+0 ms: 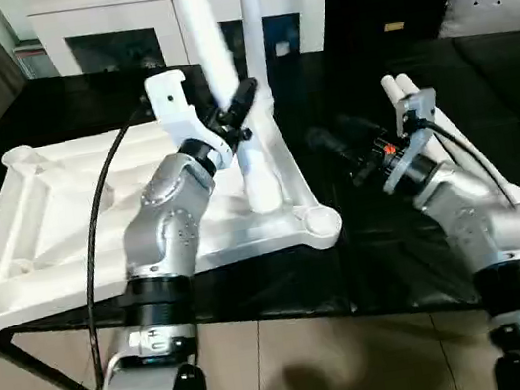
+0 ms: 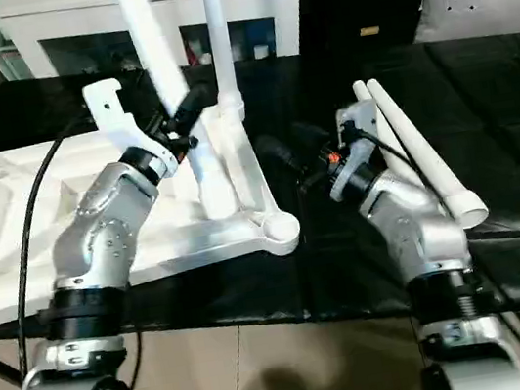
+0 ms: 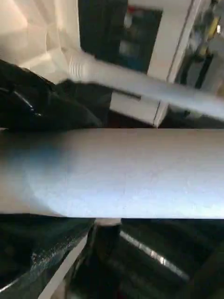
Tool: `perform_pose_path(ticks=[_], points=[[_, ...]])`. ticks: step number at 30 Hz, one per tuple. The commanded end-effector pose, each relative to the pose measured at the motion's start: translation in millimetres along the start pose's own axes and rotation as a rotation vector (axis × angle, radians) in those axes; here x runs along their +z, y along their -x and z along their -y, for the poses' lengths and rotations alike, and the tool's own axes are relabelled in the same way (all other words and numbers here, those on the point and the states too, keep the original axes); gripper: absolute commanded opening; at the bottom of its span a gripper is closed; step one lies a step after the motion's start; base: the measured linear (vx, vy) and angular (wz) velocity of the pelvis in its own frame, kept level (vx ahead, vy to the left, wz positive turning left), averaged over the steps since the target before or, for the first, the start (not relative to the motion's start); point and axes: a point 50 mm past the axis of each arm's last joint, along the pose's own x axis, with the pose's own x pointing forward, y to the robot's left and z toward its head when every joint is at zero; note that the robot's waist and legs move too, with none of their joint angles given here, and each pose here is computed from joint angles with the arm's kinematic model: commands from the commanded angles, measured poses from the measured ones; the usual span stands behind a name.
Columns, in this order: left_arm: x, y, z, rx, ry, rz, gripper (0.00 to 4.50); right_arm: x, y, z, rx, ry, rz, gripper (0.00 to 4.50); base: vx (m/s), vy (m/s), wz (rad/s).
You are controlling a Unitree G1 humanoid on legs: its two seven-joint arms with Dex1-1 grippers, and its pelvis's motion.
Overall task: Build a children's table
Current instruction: Pick table leg
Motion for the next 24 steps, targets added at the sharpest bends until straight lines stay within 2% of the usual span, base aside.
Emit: perform_pose_path(ticks=[1, 2, 3, 6, 10, 16, 20, 24], points=[[10.2, -0.6, 10.9, -0.112, 0.016, 0.021, 1.86, 2.9, -0.9, -9.8, 0.115, 0.005, -0.038, 4.23, 0.000, 0.000, 0.00], [10.2, -0.6, 10.9, -0.112, 0.016, 0.021, 1.86, 2.9, -0.9, -9.8, 0.115, 0.005, -0.038, 4.23, 0.000, 0.000, 0.00], [13.8, 2.3, 15.6, -0.206, 0.042, 0.013, 1.86, 4.6, 0.3, -13.1, 0.176, 0.000, -0.062, 4.23, 0.000, 0.000, 0.00], [19.0, 5.5, 19.7, -0.298, 0.104, 0.018, 1.86, 7.8, 1.9, -16.3, 0.237, -0.023, -0.067, 4.23, 0.000, 0.000, 0.00], [26.1, 10.6, 25.5, -0.435, 0.263, 0.022, 1.86, 11.4, 4.9, -17.4, 0.290, -0.081, -0.061, 4.23, 0.000, 0.000, 0.00], [26.8, 18.3, 32.3, -0.576, 0.394, -0.010, 1.86, 14.0, 9.0, -21.0, 0.353, -0.129, -0.054, 4.23, 0.000, 0.000, 0.00], [25.9, 20.1, 33.8, -0.605, 0.397, -0.027, 1.86, 14.6, 10.6, -23.5, 0.384, -0.139, -0.061, 4.23, 0.000, 0.000, 0.00], [24.2, 20.7, 38.5, -0.644, 0.365, -0.054, 1.86, 14.3, 14.2, -32.5, 0.486, -0.168, -0.097, 4.23, 0.000, 0.000, 0.00]])
